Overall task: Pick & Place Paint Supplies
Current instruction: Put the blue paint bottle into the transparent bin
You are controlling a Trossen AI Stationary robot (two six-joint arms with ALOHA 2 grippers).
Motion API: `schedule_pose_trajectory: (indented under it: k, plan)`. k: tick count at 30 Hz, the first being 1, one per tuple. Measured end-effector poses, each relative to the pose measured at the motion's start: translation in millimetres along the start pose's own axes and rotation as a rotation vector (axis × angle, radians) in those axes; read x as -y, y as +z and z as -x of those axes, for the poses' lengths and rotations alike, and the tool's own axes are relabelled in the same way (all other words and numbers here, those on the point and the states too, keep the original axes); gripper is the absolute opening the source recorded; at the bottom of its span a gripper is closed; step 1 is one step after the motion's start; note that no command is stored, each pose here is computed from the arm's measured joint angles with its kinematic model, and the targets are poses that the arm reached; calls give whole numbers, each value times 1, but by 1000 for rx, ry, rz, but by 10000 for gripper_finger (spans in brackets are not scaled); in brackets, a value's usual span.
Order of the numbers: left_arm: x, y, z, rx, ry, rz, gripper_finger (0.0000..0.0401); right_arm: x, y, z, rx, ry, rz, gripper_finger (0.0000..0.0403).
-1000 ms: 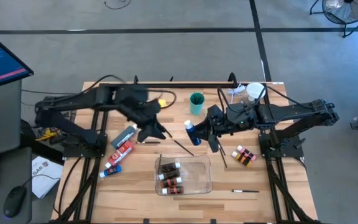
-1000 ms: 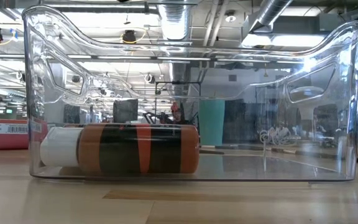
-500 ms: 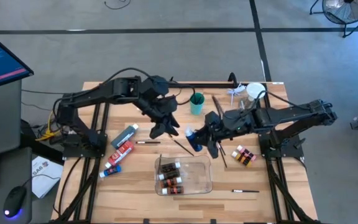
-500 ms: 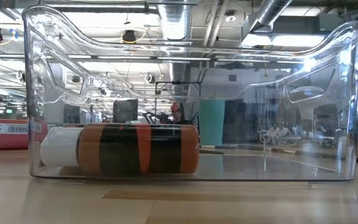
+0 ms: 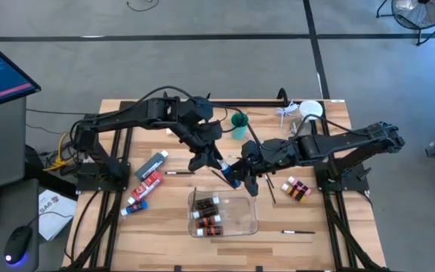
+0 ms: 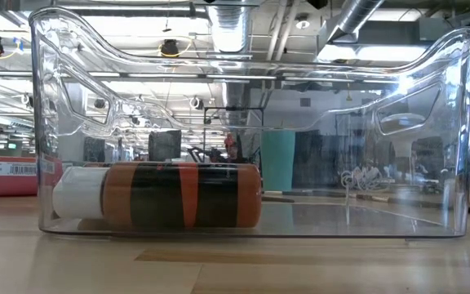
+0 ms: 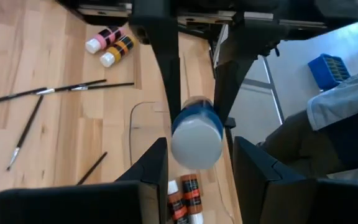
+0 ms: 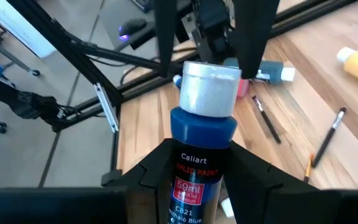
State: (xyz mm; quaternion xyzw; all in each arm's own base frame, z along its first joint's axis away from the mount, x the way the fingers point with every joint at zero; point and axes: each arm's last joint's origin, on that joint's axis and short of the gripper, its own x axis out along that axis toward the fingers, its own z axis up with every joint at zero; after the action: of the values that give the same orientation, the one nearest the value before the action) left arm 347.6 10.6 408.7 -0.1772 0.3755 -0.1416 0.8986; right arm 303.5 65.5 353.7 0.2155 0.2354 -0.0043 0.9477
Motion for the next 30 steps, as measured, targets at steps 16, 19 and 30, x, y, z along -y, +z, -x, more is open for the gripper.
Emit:
schedule_pose_trajectory:
  k: [16, 19, 30]
  plan:
    - [-3, 4, -16, 4, -47, 14, 93, 3, 3, 0, 16, -5, -6, 113]
    - [-3, 4, -17, 0, -43, 16, 92, 3, 3, 0, 17, -7, -7, 113]
    - [-3, 4, -17, -2, -54, 25, 69, 3, 4, 0, 21, -7, -5, 113]
